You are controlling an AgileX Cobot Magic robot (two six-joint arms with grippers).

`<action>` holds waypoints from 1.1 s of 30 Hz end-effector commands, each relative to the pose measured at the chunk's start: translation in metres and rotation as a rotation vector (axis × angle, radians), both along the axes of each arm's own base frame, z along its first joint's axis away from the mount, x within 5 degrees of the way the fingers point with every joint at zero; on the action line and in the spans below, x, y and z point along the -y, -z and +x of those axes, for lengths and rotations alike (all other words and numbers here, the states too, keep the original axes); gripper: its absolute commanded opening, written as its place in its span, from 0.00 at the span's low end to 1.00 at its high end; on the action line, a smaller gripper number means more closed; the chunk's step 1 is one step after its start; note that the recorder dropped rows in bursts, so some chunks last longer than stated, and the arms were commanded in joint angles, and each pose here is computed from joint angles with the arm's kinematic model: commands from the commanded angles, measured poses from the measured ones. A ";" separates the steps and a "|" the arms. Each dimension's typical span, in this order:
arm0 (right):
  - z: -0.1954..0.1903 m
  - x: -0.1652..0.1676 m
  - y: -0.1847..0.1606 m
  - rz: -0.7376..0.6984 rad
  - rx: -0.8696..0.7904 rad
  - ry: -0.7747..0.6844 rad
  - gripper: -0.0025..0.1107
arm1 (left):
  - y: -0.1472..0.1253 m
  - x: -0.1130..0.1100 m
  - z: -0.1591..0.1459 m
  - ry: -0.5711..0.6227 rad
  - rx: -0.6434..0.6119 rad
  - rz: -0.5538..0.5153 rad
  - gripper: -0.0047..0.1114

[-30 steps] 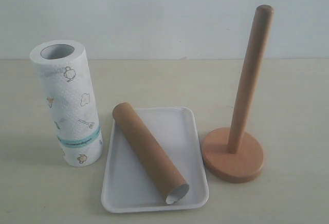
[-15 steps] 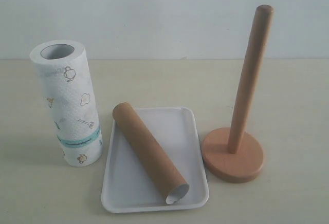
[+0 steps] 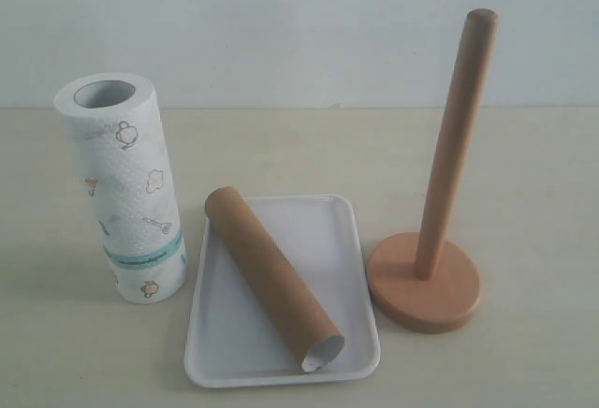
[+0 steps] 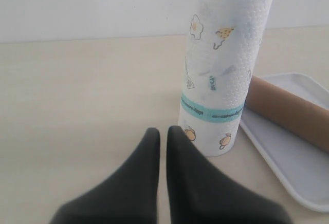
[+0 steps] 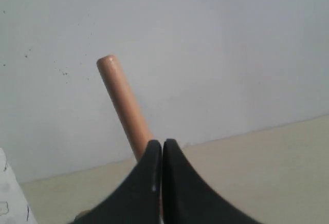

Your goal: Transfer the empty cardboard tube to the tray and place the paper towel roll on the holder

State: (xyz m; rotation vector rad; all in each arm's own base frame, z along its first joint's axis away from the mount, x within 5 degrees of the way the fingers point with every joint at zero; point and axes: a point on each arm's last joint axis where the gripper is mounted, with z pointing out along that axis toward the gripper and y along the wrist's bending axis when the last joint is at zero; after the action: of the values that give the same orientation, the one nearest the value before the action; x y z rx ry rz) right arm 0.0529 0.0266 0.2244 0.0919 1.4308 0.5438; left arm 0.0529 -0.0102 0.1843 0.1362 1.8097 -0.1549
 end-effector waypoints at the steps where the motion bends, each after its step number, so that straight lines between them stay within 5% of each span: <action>1: -0.001 0.006 -0.009 -0.036 0.160 0.079 0.02 | -0.001 0.000 0.000 -0.001 0.015 -0.007 0.08; 11: 0.000 0.020 -0.009 -0.074 0.170 0.251 0.02 | -0.001 0.000 0.000 -0.001 0.015 -0.007 0.08; 13: 0.002 0.029 -0.001 -0.028 0.068 0.333 0.02 | -0.001 0.000 0.000 -0.001 0.015 -0.007 0.08; 22: 0.000 0.037 0.044 -0.250 -0.433 0.394 0.02 | -0.001 0.000 0.000 -0.001 0.015 -0.007 0.08; 33: -0.001 0.037 0.045 -0.252 -0.430 0.397 0.02 | -0.001 0.000 0.000 -0.001 0.015 -0.007 0.08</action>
State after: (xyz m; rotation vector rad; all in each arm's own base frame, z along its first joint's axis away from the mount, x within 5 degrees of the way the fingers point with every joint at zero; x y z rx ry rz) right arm 0.0527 -0.0097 0.1788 0.3004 1.8453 0.0197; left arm 0.0529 -0.0102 0.1843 0.1362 1.8097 -0.1549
